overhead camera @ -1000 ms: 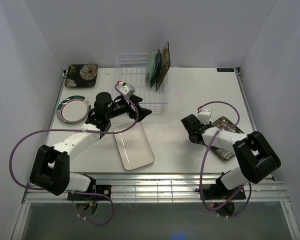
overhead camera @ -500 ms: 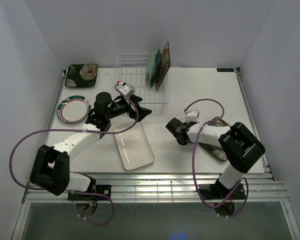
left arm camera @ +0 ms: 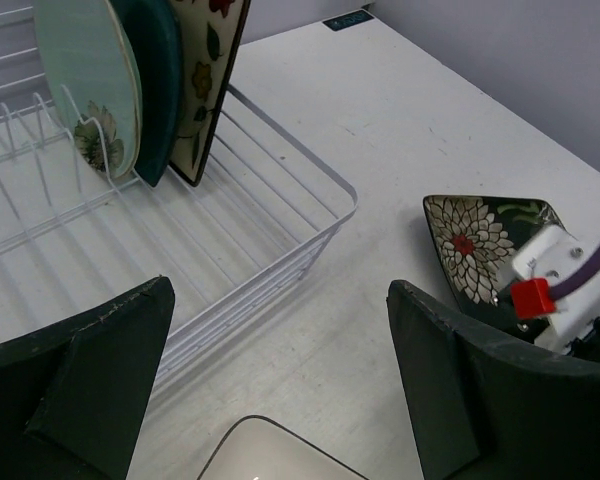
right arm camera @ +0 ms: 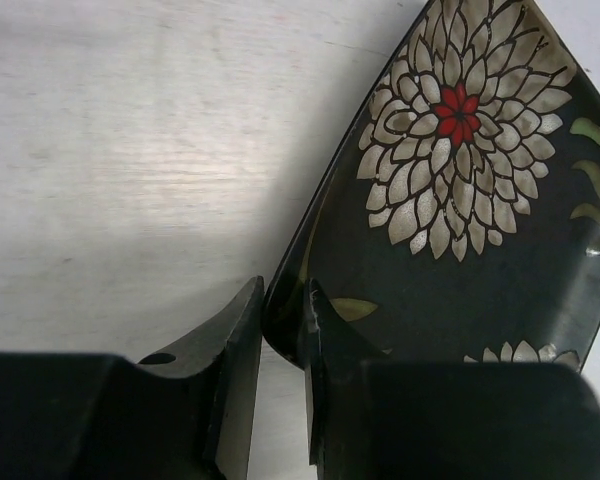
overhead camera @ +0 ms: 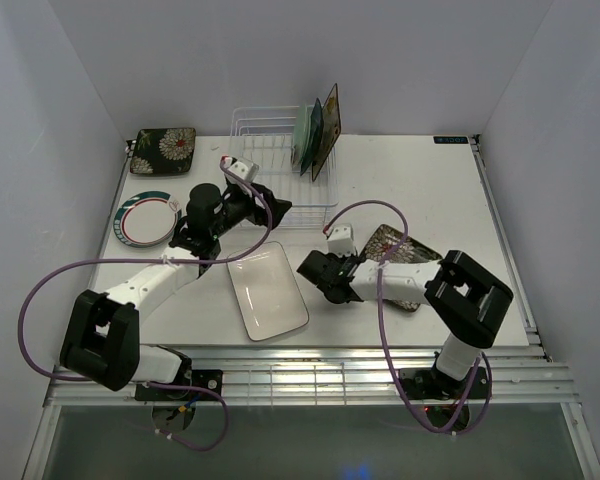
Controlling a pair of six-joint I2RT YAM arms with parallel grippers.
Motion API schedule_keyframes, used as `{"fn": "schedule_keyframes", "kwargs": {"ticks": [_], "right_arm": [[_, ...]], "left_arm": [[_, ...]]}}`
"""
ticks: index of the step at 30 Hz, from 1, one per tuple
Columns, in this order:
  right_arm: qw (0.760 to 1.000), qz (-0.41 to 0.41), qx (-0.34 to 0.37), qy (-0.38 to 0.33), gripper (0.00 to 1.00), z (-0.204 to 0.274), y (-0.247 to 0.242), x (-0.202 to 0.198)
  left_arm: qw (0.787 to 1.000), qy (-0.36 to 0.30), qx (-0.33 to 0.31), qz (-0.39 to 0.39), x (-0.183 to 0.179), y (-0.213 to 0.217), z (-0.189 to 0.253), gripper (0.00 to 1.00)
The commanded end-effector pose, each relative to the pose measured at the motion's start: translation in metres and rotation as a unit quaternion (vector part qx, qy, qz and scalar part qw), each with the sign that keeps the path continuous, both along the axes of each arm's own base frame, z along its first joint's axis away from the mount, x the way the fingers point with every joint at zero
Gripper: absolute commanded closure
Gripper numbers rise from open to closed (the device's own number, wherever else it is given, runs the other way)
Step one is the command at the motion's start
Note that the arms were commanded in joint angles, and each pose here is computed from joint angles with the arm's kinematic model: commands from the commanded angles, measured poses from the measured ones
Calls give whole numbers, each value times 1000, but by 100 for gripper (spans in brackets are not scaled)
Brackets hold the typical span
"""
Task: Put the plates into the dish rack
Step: Move the plate to the center of the board.
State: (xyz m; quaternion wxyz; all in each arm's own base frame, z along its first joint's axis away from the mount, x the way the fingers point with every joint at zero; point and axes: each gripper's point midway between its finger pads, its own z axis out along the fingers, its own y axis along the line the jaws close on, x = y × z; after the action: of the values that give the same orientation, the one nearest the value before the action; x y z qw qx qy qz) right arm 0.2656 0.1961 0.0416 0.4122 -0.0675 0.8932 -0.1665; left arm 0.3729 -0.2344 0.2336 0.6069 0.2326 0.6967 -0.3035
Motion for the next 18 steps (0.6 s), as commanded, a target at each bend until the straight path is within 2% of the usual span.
{"fn": "schedule_keyframes", "kwargs": {"ticks": [1, 6, 10, 12, 15, 16, 18], "right_arm": [[994, 37, 99, -28, 92, 4, 52, 6], [987, 105, 123, -15, 91, -7, 93, -12], [987, 116, 108, -6, 88, -16, 108, -20], [987, 126, 100, 2, 83, -22, 113, -25], [986, 137, 100, 6, 72, -24, 121, -30], [985, 139, 102, 10, 63, -25, 122, -32], [984, 143, 109, 8, 58, -20, 122, -34]], "left_arm": [[998, -9, -23, 63, 15, 22, 23, 2], [996, 24, -52, 72, 29, 44, 20, 2], [995, 42, -61, 68, 35, 50, 17, 2], [995, 41, -61, 65, 35, 49, 18, 2], [995, 39, -61, 67, 34, 49, 19, 2], [995, 37, -60, 67, 34, 50, 20, 2], [995, 37, -60, 67, 33, 50, 20, 2]]}}
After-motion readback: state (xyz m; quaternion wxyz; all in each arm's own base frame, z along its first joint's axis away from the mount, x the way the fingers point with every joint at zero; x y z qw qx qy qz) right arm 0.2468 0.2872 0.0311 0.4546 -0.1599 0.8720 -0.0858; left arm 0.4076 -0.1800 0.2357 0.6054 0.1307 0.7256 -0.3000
